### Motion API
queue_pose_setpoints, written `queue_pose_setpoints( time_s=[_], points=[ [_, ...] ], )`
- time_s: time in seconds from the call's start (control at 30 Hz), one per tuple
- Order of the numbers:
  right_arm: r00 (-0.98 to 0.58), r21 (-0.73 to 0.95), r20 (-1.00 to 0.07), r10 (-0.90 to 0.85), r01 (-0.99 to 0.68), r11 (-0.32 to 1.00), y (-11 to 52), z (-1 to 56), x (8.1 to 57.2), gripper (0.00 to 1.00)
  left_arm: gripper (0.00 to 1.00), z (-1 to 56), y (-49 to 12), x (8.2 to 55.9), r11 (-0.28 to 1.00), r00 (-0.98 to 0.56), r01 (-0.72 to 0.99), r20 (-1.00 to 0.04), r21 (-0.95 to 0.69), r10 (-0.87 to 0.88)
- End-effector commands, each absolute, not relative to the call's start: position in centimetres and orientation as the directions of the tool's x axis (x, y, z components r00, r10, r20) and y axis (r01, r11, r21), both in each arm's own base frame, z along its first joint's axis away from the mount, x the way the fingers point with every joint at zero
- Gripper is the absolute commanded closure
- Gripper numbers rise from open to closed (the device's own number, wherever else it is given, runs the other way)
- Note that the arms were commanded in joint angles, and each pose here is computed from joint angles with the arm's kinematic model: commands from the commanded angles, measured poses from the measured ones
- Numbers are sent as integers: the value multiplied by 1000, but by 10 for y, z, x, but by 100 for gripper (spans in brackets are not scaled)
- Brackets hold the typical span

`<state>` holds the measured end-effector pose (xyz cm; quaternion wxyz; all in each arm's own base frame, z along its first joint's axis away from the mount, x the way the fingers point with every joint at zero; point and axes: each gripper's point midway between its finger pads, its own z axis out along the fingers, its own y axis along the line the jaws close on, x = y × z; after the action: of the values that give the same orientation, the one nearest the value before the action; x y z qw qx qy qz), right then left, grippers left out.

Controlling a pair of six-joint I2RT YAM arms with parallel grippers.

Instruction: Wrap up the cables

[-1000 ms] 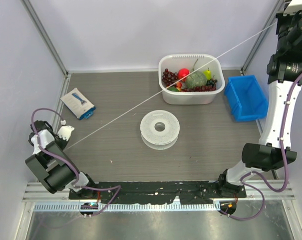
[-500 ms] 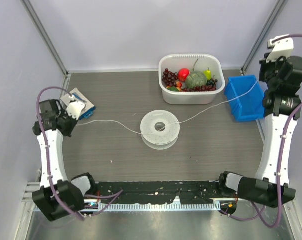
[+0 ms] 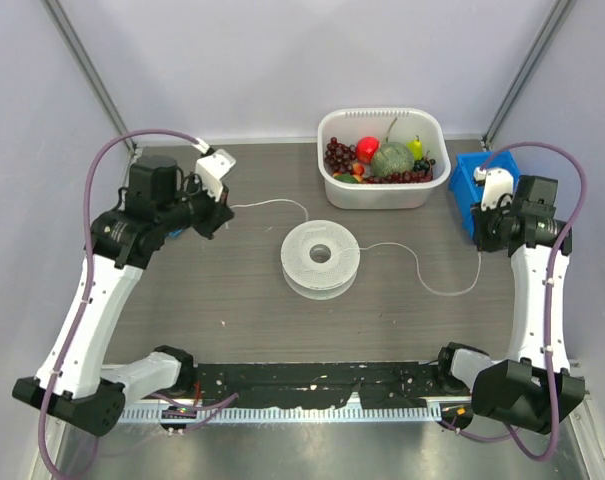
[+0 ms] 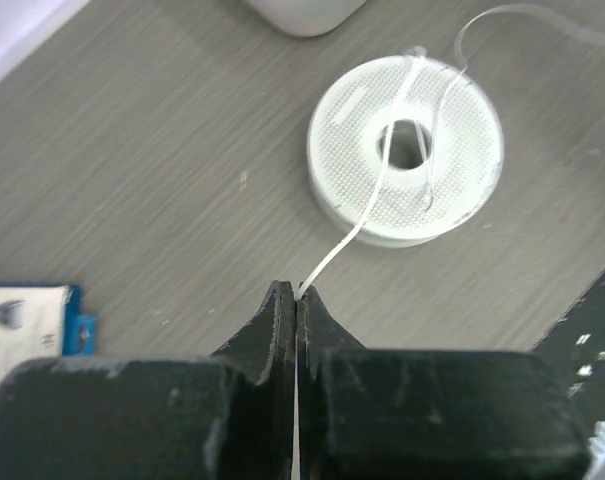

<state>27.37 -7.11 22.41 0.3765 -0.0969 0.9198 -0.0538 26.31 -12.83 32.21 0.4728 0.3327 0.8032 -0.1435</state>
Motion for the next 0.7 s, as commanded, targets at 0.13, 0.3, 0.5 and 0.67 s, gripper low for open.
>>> queue_pose_setpoints(
  time_s=[0.13,0.3,0.5,0.67],
  points=[
    [-656,1,-702,-276,-389,921,-13,234,239,26,100,350,-220,265,604,-317,794,-897,-72,309],
    [-488,34,-833,-261,-517,855,19,287,253,25,100,343,-261,258,514,-321,850,-885,-113,336],
    [-360,143,-914,-187,-717,682,71,335,248,28,100,337,-294,258,479,-383,852,-874,-210,298],
    [-316,171,-931,-181,-818,549,125,350,245,31,100,338,-312,267,479,-414,838,-876,-261,246]
  ],
)
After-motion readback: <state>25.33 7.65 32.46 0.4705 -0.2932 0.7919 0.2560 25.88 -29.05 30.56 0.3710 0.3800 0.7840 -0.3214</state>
